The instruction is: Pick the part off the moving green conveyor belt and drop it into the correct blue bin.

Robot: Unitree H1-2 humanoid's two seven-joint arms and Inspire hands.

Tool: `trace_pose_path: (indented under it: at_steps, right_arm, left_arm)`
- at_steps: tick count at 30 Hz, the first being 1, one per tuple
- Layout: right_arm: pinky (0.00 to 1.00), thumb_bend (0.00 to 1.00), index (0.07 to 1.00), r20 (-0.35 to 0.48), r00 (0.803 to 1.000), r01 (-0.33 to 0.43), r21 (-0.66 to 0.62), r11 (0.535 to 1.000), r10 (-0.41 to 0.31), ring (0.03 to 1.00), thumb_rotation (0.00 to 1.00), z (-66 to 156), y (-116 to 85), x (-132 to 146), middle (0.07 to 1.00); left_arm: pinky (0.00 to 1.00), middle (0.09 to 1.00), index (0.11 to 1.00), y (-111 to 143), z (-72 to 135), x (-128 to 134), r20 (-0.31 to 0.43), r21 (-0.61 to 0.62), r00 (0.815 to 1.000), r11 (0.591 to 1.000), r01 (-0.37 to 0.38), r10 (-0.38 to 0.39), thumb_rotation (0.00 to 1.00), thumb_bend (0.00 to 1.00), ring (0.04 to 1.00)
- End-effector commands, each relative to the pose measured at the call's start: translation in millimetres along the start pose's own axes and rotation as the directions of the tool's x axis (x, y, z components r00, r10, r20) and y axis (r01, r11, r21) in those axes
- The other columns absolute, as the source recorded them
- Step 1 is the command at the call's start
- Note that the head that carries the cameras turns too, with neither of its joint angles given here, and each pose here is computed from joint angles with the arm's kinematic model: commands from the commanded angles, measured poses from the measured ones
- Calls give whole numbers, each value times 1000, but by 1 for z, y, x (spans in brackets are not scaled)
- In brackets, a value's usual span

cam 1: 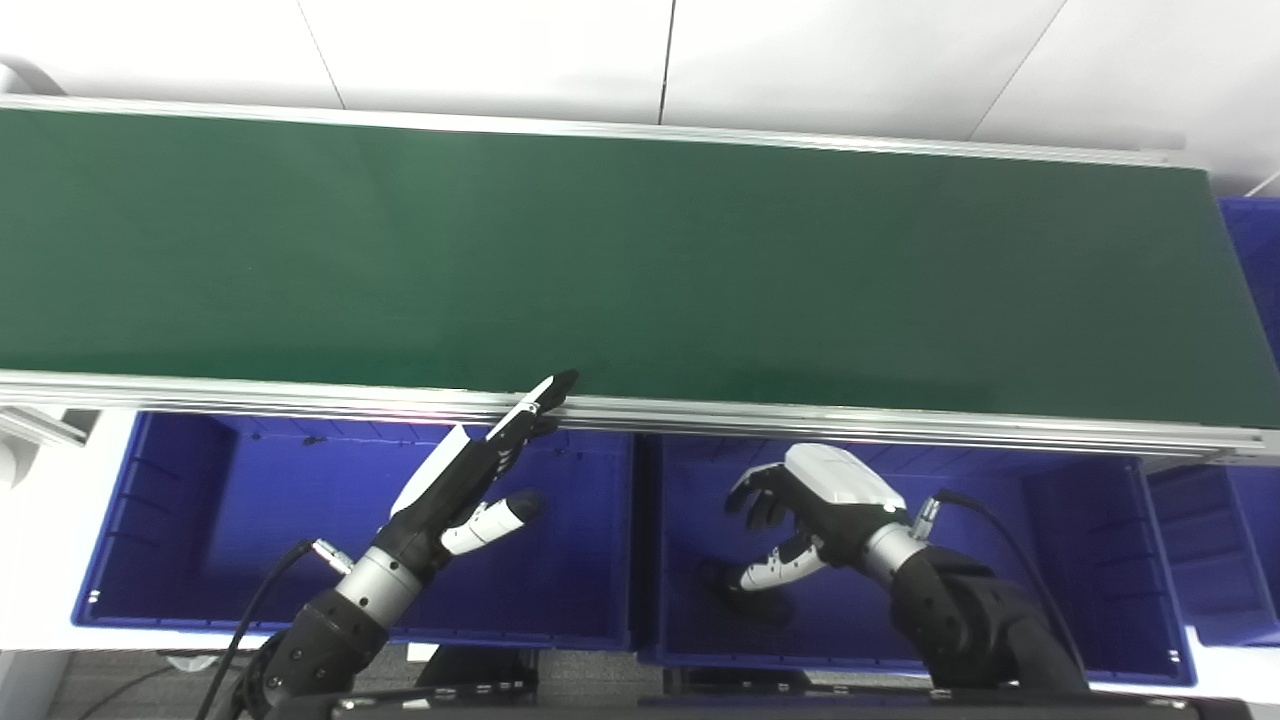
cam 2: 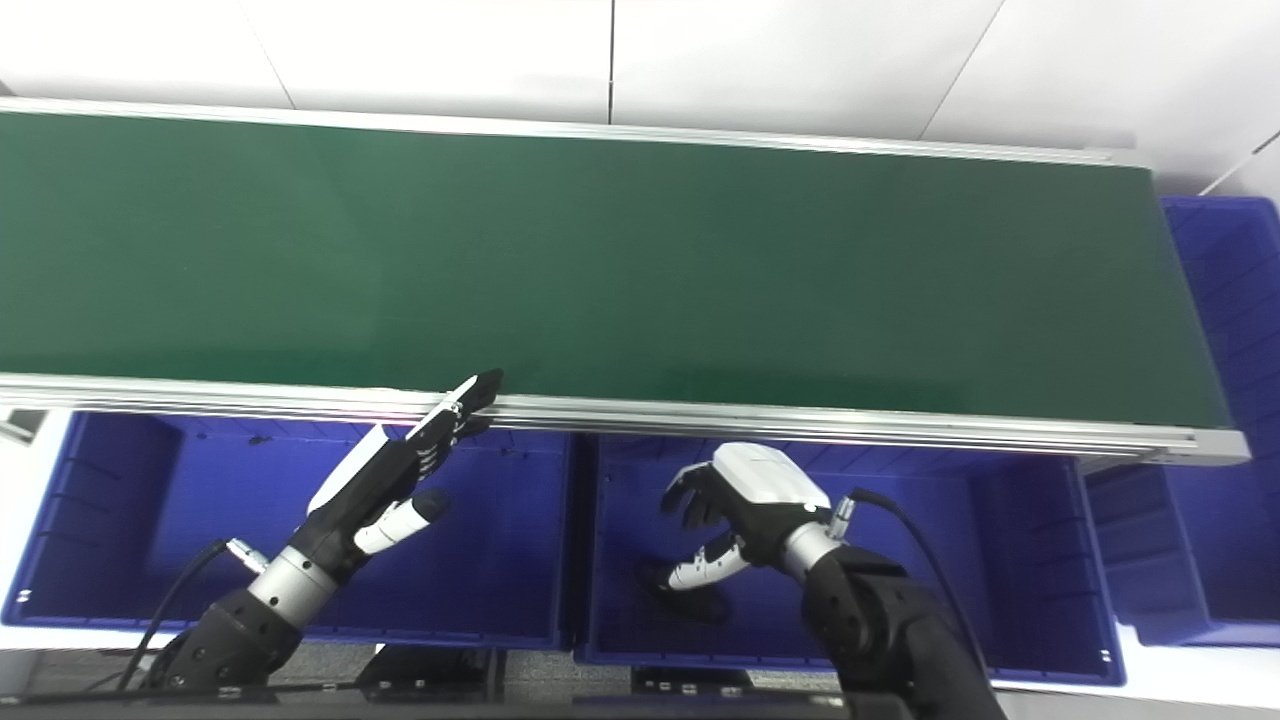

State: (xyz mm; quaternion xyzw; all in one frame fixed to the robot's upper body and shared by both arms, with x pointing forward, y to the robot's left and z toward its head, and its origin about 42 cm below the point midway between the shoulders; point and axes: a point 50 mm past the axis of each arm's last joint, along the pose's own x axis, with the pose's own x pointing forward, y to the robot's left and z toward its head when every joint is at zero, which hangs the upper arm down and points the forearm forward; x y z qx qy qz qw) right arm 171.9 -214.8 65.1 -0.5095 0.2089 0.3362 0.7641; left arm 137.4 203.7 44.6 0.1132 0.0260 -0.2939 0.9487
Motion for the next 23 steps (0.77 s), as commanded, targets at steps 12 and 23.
trace_pose_path:
  at_steps: [12,23]
  right_arm:
    - [841,680,986,231,874,271,500,823,-428,938,727,45,11,-65,967]
    - [836,706,998,254,848,270,550,790,-466,933,635,52,28,-76,984]
  left_arm:
    - [1000,1000,1000,5,8,-5,36,24,999,1000,18,-18,945,766,1000]
    - [1000,1000,1000,8,8,-12,35,47,999,999,11,-13,943,764,1000]
